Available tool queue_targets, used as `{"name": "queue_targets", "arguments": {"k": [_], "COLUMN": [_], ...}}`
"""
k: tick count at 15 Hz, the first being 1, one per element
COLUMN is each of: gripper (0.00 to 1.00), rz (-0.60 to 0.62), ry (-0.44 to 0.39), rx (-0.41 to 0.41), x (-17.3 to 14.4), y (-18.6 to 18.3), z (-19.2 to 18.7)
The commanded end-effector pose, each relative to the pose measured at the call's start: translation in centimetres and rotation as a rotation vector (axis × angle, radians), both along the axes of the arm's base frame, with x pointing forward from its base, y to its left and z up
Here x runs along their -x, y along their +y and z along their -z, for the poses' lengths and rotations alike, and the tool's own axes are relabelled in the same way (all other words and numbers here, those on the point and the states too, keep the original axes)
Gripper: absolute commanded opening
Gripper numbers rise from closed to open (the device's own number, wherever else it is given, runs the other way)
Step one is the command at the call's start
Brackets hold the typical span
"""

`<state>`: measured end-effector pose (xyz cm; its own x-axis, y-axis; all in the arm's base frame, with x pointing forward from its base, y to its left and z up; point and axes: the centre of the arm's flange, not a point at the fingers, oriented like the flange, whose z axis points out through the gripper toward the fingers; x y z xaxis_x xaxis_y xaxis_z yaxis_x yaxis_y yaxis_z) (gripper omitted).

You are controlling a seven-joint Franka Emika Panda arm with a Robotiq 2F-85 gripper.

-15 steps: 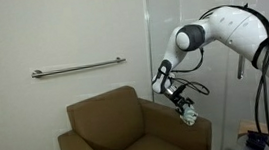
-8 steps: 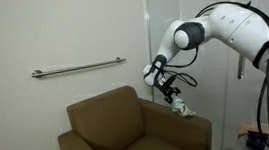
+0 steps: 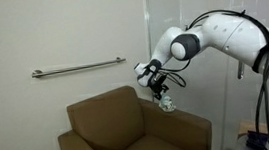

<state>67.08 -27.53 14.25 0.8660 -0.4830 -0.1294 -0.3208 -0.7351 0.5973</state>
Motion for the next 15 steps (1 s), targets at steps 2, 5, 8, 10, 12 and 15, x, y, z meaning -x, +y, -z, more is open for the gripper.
{"name": "queue_targets", "arguments": {"k": [2, 5, 8, 10, 12, 15], "gripper": [0.05, 0.05, 0.05, 0.05, 0.05, 0.05], "rz": [0.108, 0.165, 0.215, 0.247, 0.284, 0.361], "ry": [0.105, 0.139, 0.164, 0.194, 0.229, 0.288], "rx": [-0.113, -0.181, -0.196, -0.204, -0.205, -0.174], "x": [3.5, 5.8, 8.7, 11.3, 13.9, 17.3], "y": [-3.5, -4.1, -4.0, -3.1, -2.3, -1.7], "z": [9.8, 10.6, 9.3, 8.0, 6.7, 4.4]}}
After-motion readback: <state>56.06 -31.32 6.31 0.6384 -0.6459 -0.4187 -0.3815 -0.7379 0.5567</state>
